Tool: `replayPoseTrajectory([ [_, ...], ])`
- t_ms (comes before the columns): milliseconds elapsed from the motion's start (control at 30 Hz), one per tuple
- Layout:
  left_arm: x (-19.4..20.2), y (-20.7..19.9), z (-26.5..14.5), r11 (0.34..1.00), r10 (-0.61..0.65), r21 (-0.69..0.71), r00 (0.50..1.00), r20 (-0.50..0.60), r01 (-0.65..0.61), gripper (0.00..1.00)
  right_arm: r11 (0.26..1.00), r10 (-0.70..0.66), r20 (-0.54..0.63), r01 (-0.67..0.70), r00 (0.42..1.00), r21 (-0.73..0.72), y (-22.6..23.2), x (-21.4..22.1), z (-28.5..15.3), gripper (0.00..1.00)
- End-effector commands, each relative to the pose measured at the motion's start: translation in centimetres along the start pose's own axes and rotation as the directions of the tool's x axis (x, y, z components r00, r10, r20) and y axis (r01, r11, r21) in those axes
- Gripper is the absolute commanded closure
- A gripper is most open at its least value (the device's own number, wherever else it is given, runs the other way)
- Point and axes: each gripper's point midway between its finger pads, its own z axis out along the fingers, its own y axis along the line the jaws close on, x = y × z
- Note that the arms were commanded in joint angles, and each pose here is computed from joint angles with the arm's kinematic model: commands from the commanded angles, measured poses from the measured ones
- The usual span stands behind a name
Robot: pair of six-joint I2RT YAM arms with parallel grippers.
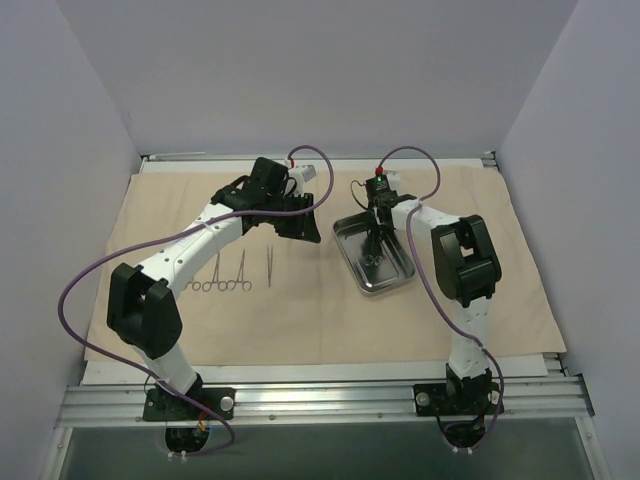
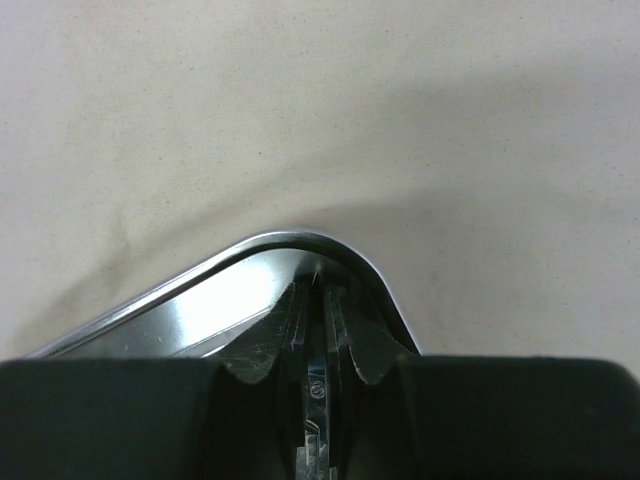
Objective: Open and lay out the surgical kit
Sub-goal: Pick up the medical item from the container.
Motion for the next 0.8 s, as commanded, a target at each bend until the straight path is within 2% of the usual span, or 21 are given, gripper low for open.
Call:
replayPoseTrajectory([
  [0, -0.7, -1.1, -0.8, 0.999, 0.038, 0.028, 0.999, 0.024, -0.039, 0.61, 1.000, -0.028, -0.096, 0.027, 0.995, -0.013, -0.2, 2.0, -2.4, 1.00],
  [300, -1.4, -1.4, 0.3, 0.998, 0.027, 0.052, 0.999, 0.029, -0.028, 0.61, 0.997, -0.004, -0.019, 0.003, 1.000, -0.072, 0.6, -1.7, -6.3, 1.00],
  [767, -3.1, -3.0, 3.3, 0.985, -0.036, 0.170, 0.998, 0.052, 0.027, 0.57, 0.991, 0.050, -0.010, -0.051, 0.999, -0.121, 2.0, -4.4, -9.0, 1.00],
])
